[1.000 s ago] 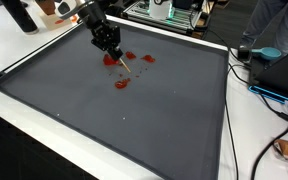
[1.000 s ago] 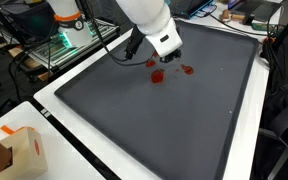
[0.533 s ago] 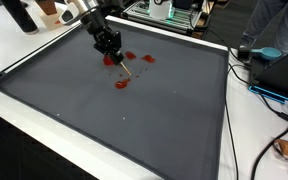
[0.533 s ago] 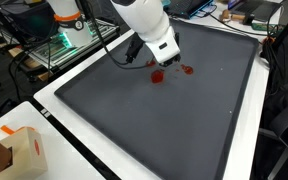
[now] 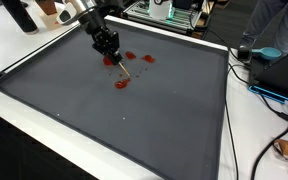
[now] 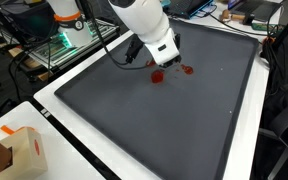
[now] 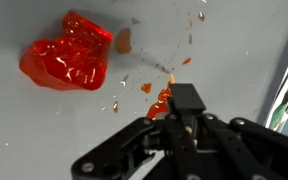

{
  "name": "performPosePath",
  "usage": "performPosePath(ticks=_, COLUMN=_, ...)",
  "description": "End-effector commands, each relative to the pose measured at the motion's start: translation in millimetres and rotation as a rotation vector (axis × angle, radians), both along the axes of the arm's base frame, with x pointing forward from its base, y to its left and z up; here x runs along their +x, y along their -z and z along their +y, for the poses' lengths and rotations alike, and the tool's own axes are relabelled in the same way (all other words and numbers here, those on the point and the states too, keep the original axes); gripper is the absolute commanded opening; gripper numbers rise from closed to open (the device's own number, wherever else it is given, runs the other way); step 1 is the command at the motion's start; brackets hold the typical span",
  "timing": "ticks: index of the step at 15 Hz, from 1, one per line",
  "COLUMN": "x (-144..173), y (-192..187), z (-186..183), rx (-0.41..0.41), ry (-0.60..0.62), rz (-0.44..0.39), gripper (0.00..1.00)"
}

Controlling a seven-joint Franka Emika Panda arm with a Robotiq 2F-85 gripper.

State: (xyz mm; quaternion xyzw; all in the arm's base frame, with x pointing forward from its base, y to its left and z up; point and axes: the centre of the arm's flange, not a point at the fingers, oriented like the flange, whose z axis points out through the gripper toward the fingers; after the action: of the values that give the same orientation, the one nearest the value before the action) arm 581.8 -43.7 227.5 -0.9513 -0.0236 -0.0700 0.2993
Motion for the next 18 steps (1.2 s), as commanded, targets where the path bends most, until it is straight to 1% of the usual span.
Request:
performPosePath(ticks=1, x=-0.7, y=-5.6, z=-3.4, rx=0.018, ry=0.043, rz=0.027, gripper=0.03)
performPosePath(ticks=5, x=0.3, y=-12.0, z=-5.7, rx=0.016, ry=0.076, rz=0.063, gripper=0.03)
performPosePath(ticks=11, x=4.9, y=-37.6, z=-12.9, rx=-0.011, ry=0.149, rz=0.111, gripper=0.03)
performPosePath(ticks=15, x=8.7, y=-63.0, z=-16.0, rx=-0.068, ry=0.200, rz=0.152, gripper=0.03)
performPosePath(ticks=18, x=10.1, y=-83.0, z=-15.7, rx=-0.128, ry=0.235, rz=0.171, gripper=0.03)
